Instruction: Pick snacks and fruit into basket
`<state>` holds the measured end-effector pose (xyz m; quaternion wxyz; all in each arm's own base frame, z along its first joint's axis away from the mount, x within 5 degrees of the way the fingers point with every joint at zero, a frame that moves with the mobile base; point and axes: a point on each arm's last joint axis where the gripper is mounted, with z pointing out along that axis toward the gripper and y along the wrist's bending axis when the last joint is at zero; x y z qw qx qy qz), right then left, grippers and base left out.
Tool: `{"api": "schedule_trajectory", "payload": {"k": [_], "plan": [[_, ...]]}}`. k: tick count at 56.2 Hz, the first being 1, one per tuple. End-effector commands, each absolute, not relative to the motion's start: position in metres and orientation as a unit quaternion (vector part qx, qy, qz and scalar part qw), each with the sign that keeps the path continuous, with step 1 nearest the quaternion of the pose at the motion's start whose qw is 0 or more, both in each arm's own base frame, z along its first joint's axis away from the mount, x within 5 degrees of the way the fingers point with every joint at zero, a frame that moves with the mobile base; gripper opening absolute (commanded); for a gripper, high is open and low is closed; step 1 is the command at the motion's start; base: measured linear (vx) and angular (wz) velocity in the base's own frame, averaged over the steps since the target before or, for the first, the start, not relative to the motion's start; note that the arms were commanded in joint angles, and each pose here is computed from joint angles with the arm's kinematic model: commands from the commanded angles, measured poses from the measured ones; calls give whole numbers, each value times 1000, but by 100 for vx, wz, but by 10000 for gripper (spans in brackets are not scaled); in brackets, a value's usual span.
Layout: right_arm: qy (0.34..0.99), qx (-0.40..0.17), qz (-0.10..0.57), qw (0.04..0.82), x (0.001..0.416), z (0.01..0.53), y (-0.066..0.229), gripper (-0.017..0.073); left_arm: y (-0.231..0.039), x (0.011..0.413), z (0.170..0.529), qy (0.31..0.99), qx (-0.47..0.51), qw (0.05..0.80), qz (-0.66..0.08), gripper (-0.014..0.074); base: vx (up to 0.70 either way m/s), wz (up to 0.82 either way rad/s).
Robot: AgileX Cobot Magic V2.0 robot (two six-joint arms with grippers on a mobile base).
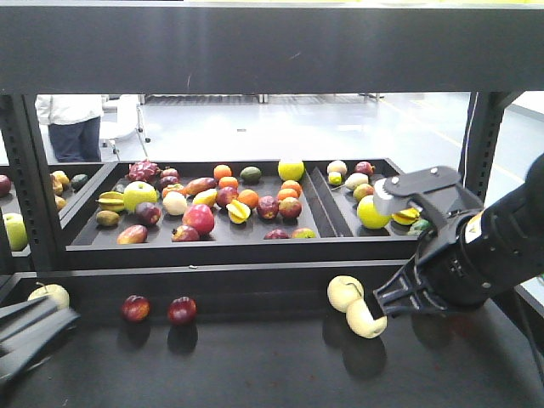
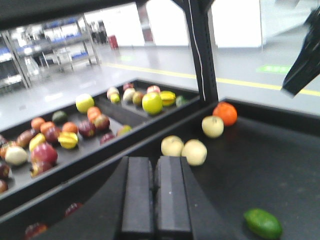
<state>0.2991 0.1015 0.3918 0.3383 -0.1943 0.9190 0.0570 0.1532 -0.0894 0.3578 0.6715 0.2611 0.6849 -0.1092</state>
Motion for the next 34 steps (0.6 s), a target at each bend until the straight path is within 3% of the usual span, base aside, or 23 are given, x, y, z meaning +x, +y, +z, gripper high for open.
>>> {"api": "schedule_trajectory", "payload": {"k": [1,20,34], "plan": [[891,-184,68,409,285,425,96,0,-100,173,378,670,247,689,-120,1,0,0],[866,-178,93,458,248,459,87,0,-102,250,421,742,163,645,-85,3,0,0],[863,-180,93,464,230,468,81,0,-115,302,371,836,206,509,-17,3,0,0]]}}
